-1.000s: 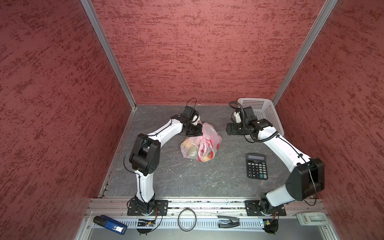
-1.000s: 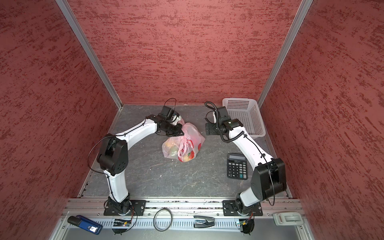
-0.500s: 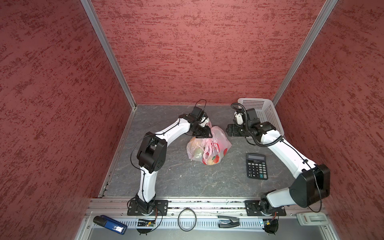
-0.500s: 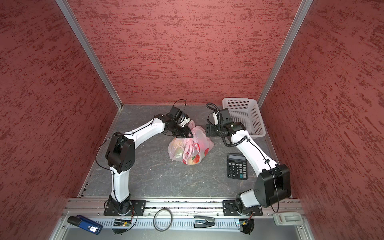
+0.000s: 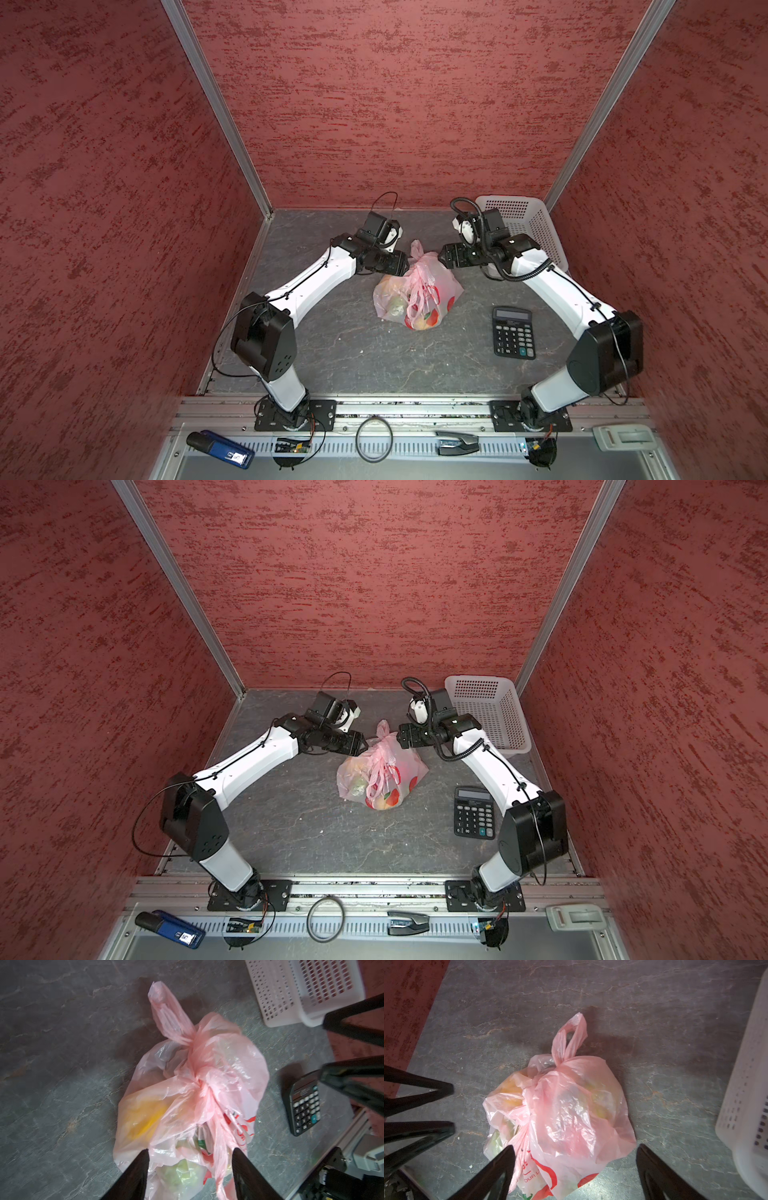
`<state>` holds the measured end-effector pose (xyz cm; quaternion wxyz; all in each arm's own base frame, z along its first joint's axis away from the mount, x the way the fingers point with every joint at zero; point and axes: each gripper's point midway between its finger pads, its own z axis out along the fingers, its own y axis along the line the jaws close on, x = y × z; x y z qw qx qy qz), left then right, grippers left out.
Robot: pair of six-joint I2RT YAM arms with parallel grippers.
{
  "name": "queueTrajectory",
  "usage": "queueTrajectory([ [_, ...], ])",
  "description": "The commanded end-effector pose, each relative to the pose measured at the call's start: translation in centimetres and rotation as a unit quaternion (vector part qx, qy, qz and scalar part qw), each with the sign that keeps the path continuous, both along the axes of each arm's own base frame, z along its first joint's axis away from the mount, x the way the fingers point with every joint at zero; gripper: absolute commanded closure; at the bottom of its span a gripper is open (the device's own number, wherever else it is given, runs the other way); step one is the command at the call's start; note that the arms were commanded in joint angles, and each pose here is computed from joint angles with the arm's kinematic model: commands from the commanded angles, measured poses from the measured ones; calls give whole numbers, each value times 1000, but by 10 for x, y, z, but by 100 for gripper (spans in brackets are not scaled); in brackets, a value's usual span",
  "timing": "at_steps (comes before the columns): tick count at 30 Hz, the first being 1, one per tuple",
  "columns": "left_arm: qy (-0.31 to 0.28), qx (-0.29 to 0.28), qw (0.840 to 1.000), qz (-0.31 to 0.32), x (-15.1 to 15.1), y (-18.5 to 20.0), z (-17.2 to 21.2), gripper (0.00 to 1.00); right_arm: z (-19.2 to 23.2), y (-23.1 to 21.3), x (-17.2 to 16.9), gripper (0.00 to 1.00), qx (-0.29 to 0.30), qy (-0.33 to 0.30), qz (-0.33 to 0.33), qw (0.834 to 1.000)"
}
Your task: Untie the knot of the plastic bag and take out the fruit
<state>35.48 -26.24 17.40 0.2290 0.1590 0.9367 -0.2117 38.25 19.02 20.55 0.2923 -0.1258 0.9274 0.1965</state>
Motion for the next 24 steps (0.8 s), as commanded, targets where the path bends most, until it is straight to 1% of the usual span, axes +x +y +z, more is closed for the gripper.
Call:
queueTrajectory([
  [1, -26, 16, 999, -14, 8, 0, -16, 36, 6, 20, 0, 8, 10, -4, 42, 999],
  [3, -39, 15, 999, -22, 13, -5, -18, 36, 4, 24, 0, 8, 10, 0, 45, 999],
  [9, -59, 58, 995, -49, 26, -7, -37, 35, 5, 26, 0, 9, 12, -2, 42, 999],
  [15, -57, 67, 991, -105, 24, -11, -56, 35, 4, 22, -5, 9, 10, 0, 34, 999],
  [17, -51, 55, 990, -120, 21, -13, -60, 38, 4, 22, -6, 9, 10, 0, 33, 999],
  [20, -33, 31, 989, -143, 14, -17, -63, 47, 4, 23, -7, 9, 14, 4, 35, 999],
  [24, -14, 19, 987, -161, 1, -19, -70, 61, 1, 25, -7, 9, 14, 8, 36, 999],
])
